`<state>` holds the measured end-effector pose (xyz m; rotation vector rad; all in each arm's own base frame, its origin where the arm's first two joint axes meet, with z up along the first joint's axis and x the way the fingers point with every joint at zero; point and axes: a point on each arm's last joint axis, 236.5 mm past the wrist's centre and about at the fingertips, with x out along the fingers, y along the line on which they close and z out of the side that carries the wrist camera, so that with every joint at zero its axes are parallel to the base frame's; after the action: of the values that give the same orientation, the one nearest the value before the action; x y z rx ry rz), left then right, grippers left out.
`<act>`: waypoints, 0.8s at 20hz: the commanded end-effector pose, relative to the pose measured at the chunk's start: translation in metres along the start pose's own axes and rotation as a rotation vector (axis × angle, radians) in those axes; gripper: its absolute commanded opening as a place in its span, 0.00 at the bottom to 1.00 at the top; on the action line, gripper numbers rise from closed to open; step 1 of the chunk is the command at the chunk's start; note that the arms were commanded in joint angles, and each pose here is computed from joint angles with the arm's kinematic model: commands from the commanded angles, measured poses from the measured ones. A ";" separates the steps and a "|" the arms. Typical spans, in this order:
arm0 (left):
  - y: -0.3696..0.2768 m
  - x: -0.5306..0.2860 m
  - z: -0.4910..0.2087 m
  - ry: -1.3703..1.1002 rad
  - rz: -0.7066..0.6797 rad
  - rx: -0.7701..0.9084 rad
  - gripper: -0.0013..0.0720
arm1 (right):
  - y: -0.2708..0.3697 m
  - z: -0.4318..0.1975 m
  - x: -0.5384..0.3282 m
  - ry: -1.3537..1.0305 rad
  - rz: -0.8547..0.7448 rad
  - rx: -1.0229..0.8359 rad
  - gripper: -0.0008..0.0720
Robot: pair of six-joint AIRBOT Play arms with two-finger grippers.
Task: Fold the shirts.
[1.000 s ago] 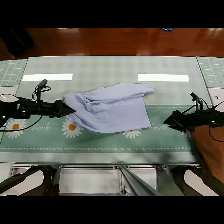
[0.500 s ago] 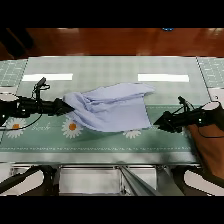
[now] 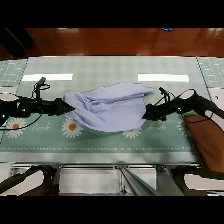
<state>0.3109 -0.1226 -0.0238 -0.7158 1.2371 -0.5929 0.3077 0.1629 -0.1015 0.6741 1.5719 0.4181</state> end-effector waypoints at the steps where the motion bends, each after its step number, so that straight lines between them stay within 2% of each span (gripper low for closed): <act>1: -0.003 -0.005 0.008 -0.021 -0.006 -0.014 0.05 | 0.044 0.009 0.008 0.012 0.043 -0.150 0.04; 4: -0.041 -0.042 0.054 -0.138 -0.116 0.006 0.05 | 0.081 0.035 -0.051 -0.065 -0.040 -0.308 0.04; 7: -0.100 -0.101 0.099 -0.251 -0.141 0.130 0.05 | 0.149 0.082 -0.183 -0.405 -0.140 -0.447 0.04; 11: -0.207 -0.184 0.119 -0.405 -0.148 0.329 0.05 | 0.239 0.058 -0.314 -0.663 -0.144 -0.639 0.04; 14: -0.257 -0.239 0.101 -0.490 -0.012 0.495 0.05 | 0.293 0.011 -0.389 -0.859 -0.104 -0.771 0.04; 16: -0.277 -0.268 0.079 -0.531 0.100 0.594 0.05 | 0.299 -0.020 -0.420 -0.956 -0.131 -0.802 0.04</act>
<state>0.3559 -0.0956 0.3195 -0.4330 0.6160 -0.6788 0.3873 0.1386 0.3467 0.1317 0.6145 0.5215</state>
